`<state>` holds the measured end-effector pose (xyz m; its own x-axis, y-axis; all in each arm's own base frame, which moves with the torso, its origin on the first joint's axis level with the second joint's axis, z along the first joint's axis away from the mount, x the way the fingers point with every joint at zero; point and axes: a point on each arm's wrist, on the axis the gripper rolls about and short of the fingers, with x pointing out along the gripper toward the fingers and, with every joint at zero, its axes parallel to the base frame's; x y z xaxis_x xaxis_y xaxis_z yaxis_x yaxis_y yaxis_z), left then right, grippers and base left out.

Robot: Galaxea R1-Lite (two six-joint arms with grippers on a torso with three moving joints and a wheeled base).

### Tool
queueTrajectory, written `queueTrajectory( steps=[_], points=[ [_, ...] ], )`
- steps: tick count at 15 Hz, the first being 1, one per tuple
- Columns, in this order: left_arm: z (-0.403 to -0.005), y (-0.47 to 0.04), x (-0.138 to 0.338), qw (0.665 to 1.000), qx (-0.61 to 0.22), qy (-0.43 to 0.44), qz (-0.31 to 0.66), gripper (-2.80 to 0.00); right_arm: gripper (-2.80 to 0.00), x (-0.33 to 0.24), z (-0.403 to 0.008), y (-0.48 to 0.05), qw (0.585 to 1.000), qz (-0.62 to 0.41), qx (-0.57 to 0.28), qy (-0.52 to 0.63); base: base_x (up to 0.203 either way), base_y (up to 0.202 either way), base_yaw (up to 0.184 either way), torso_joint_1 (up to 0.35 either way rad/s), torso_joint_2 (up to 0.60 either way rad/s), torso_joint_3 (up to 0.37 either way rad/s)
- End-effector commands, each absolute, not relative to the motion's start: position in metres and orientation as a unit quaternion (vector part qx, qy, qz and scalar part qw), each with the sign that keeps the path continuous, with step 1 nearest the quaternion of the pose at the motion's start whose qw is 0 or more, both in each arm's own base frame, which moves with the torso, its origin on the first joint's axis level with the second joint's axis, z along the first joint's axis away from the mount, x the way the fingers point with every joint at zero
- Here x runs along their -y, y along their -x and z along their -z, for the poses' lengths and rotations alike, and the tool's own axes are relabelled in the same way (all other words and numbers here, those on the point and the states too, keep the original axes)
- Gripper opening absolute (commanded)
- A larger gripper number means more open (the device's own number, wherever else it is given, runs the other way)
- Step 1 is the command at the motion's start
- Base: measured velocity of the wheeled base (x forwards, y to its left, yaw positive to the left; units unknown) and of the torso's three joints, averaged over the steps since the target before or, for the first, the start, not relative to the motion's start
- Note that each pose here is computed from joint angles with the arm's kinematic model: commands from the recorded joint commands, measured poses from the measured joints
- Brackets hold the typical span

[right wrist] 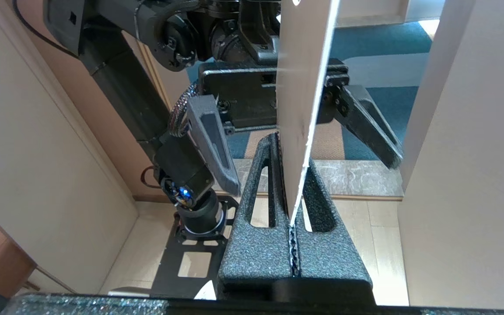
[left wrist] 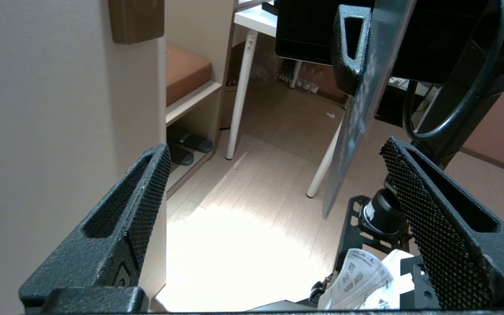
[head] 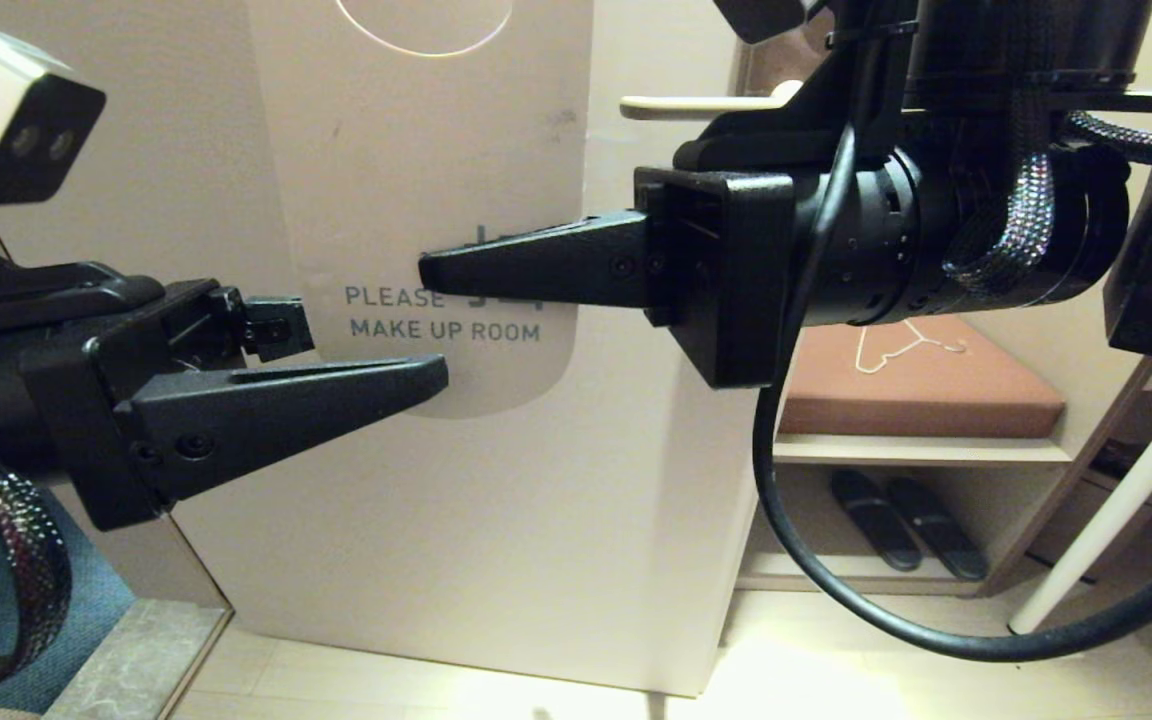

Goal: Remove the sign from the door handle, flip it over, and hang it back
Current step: Hand it to the other hand

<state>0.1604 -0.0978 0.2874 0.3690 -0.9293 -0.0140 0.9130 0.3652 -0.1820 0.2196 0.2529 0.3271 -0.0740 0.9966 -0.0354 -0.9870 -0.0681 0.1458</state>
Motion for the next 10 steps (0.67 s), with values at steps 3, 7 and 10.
queueTrajectory(
  steps=[3,7,10],
  points=[
    [-0.2871,-0.1572,0.1020,0.815,-0.059,0.072,0.572,0.00,-2.80,-0.2594,-0.3258,-0.2195,0.673,-0.736,-0.066,-0.036,0.000,0.000,0.000,0.000,0.00,0.000],
    [-0.2871,-0.1555,0.1053,0.810,-0.060,0.071,0.579,0.00,-2.80,-0.2612,-0.3266,-0.2211,0.673,-0.736,-0.064,-0.036,0.000,0.000,0.000,0.000,0.00,0.000],
    [-0.2869,-0.1550,0.1052,0.809,-0.060,0.071,0.580,0.00,-2.80,-0.2616,-0.3254,-0.2215,0.673,-0.736,-0.066,-0.036,0.000,0.000,0.000,0.000,0.00,0.000]
  ],
)
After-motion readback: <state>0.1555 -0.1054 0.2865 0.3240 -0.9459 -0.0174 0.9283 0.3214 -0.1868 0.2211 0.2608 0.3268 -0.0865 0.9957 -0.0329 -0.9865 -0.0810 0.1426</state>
